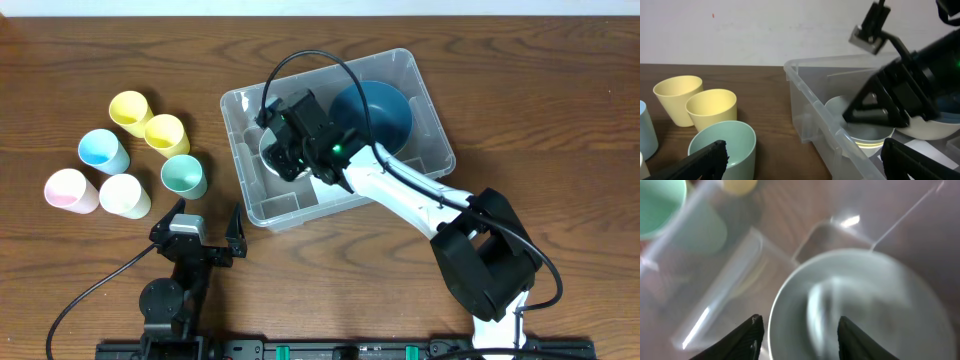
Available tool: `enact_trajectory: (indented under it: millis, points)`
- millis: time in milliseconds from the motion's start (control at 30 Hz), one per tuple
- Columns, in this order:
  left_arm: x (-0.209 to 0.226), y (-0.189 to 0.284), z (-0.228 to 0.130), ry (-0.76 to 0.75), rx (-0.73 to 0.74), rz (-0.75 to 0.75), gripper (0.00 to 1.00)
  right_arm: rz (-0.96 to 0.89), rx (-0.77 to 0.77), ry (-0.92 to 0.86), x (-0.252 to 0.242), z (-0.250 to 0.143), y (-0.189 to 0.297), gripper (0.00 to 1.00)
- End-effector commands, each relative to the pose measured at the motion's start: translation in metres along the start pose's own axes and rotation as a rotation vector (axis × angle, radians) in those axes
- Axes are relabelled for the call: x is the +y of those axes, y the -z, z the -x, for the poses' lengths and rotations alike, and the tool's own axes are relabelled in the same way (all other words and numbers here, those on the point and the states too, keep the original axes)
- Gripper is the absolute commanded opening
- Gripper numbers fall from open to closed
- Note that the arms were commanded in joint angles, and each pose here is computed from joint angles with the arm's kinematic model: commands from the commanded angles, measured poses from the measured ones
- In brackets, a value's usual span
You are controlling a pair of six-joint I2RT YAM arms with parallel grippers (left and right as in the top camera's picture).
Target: Pack container
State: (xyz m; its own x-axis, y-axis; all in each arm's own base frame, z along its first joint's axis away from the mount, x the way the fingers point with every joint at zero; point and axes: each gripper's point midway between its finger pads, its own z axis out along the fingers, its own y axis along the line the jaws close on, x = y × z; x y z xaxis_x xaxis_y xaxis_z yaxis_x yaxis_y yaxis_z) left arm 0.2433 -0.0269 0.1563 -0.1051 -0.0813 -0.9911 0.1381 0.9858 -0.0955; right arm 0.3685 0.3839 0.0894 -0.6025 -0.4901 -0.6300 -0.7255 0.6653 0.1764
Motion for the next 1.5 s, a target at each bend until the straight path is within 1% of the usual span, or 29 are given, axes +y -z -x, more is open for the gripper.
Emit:
enact_trajectory:
  millis: [0, 133, 233, 333, 433, 500, 533, 600, 633, 867, 1267, 1467]
  points:
    - [0.000, -0.001, -0.015, -0.011, 0.045, -0.007, 0.98, 0.040, 0.048, -0.001, 0.009, -0.010, -0.004, 0.51]
    - [0.000, -0.001, -0.015, -0.011, 0.045, -0.007, 0.98, 0.055, 0.083, -0.009, 0.015, -0.011, 0.009, 0.48]
    - [0.000, -0.001, -0.015, -0.011, 0.045, -0.007, 0.98, 0.056, 0.072, -0.003, 0.018, -0.004, 0.022, 0.49]
    - [0.000, -0.001, -0.015, -0.011, 0.045, -0.007, 0.98, 0.061, 0.069, -0.003, 0.021, 0.001, 0.032, 0.46]
    - [0.000, -0.001, -0.015, -0.011, 0.045, -0.007, 0.98, 0.067, 0.084, -0.007, 0.023, -0.002, 0.039, 0.35]
    - [0.000, -0.001, -0.015, -0.011, 0.045, -0.007, 0.98, 0.073, 0.101, -0.011, 0.024, -0.006, 0.039, 0.22]
    - [0.000, -0.001, -0.015, -0.011, 0.045, -0.007, 0.98, 0.073, 0.113, -0.014, 0.024, -0.009, 0.039, 0.13]
    - [0.000, -0.001, -0.015, -0.011, 0.045, -0.007, 0.98, 0.074, 0.129, -0.017, 0.024, -0.013, 0.040, 0.04]
    - [0.000, -0.001, -0.015, -0.011, 0.045, -0.007, 0.98, 0.079, 0.137, -0.019, 0.025, -0.015, 0.040, 0.01]
    - [0.000, -0.001, -0.016, -0.011, 0.046, -0.007, 0.98, 0.086, 0.212, -0.037, 0.026, -0.034, 0.043, 0.01]
    - [0.000, -0.001, -0.015, -0.011, 0.045, -0.007, 0.98, 0.081, 0.263, -0.034, 0.025, -0.046, 0.045, 0.02]
    - [0.000, -0.001, -0.015, -0.011, 0.045, -0.007, 0.98, 0.080, 0.300, -0.040, 0.022, -0.057, 0.035, 0.02]
